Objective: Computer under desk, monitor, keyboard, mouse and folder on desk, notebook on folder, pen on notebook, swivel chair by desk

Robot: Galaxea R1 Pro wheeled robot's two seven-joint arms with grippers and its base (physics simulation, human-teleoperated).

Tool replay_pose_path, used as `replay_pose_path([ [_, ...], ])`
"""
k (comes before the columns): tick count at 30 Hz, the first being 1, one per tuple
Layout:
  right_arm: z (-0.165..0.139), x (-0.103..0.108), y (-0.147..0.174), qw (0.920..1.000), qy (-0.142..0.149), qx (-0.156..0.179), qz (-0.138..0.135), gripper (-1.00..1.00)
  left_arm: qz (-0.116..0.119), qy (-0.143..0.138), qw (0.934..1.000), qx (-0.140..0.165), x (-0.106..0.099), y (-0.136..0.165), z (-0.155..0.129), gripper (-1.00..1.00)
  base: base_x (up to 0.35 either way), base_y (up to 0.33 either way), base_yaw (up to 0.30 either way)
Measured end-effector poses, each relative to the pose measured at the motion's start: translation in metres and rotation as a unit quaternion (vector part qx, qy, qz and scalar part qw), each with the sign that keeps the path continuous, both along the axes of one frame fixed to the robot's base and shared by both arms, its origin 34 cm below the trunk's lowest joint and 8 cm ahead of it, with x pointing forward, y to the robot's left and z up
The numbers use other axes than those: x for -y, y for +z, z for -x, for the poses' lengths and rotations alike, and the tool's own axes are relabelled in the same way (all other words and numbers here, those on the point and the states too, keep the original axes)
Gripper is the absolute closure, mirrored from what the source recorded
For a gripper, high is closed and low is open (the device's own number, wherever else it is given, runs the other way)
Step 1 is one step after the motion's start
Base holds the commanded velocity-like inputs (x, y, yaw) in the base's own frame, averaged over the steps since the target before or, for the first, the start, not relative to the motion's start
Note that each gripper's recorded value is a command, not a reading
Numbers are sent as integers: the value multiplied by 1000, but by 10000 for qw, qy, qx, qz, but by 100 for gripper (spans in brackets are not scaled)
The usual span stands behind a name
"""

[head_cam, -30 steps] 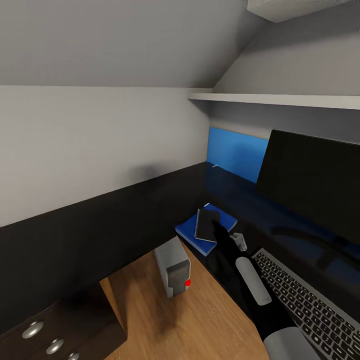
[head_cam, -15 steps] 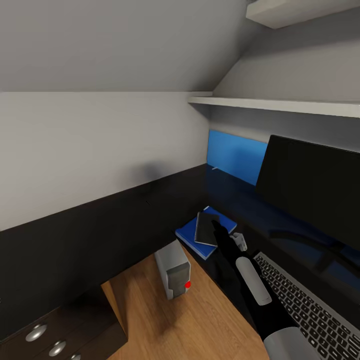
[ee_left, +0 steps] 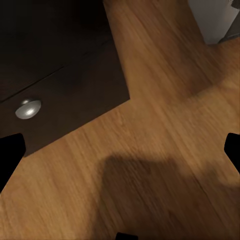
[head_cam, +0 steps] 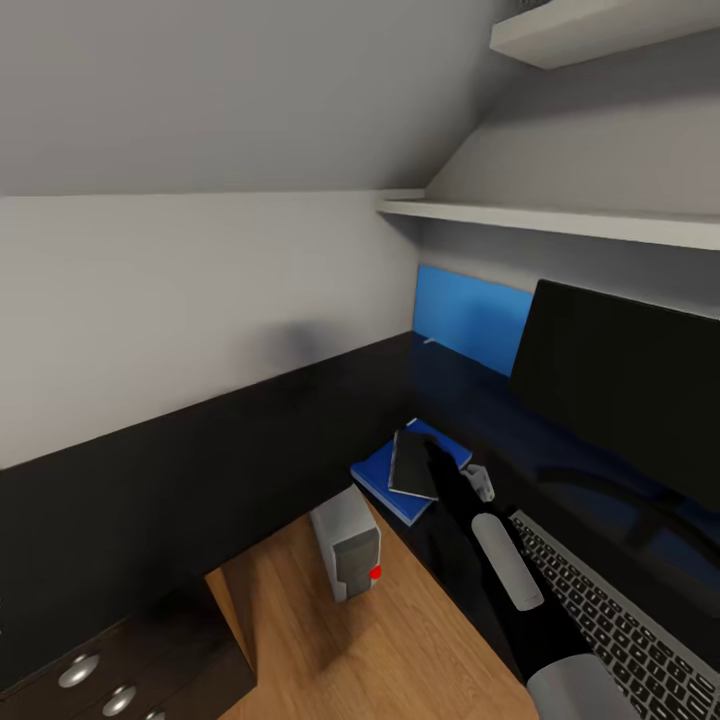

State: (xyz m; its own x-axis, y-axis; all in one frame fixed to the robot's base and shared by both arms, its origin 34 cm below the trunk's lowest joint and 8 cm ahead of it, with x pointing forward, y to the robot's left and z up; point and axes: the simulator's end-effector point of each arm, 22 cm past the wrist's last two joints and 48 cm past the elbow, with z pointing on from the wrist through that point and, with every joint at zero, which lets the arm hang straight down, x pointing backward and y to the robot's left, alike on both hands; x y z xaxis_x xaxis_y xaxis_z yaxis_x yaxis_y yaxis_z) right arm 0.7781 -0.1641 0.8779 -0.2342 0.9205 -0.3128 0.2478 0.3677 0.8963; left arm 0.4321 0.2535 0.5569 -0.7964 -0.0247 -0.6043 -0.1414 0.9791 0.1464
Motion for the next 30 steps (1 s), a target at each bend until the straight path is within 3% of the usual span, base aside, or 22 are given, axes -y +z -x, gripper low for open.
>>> replay_pose_path([
  [8, -3, -9, 42, 9994, 91, 332, -30, -100, -7, -27, 10000, -24, 0, 11, 0, -100, 0, 0, 58],
  [12, 2, -37, 46, 9985, 399, 358, 99, -100, -250, 88, 9990, -367, -18, 5, 7, -100, 0, 0, 257],
  [13, 6, -52, 45, 9976, 541, 362, 219, -100, -290, 349, 9973, -577, -25, 1, 16, -100, 0, 0, 277],
  [16, 10, -62, 41, 9962, 600, 347, 531, -100, -303, 589, 9953, -709, -31, -1, 23, -100, 0, 0, 281],
  [19, 12, -66, 39, 9938, 538, 322, 917, -100, -308, 686, 9943, -756, -34, -2, 26, -100, 0, 0, 284],
  [23, 14, -72, 38, 9923, 494, 265, 1105, -100, -308, 716, 9938, -787, -35, -3, 29, -100, 0, 0, 284],
  [25, 18, -82, 35, 9910, 561, 204, 1197, -100, -319, 762, 9929, -860, -38, -7, 48, -100, 0, 0, 284],
  [27, 24, -97, 33, 9890, 703, 174, 1289, -100, -327, 833, 9923, -854, -42, -9, 68, -100, 0, 0, 284],
  [30, 34, -120, 27, 9851, 922, 133, 1449, -100, -280, 1002, 9931, -549, -47, -6, 79, -100, 0, 0, 284],
])
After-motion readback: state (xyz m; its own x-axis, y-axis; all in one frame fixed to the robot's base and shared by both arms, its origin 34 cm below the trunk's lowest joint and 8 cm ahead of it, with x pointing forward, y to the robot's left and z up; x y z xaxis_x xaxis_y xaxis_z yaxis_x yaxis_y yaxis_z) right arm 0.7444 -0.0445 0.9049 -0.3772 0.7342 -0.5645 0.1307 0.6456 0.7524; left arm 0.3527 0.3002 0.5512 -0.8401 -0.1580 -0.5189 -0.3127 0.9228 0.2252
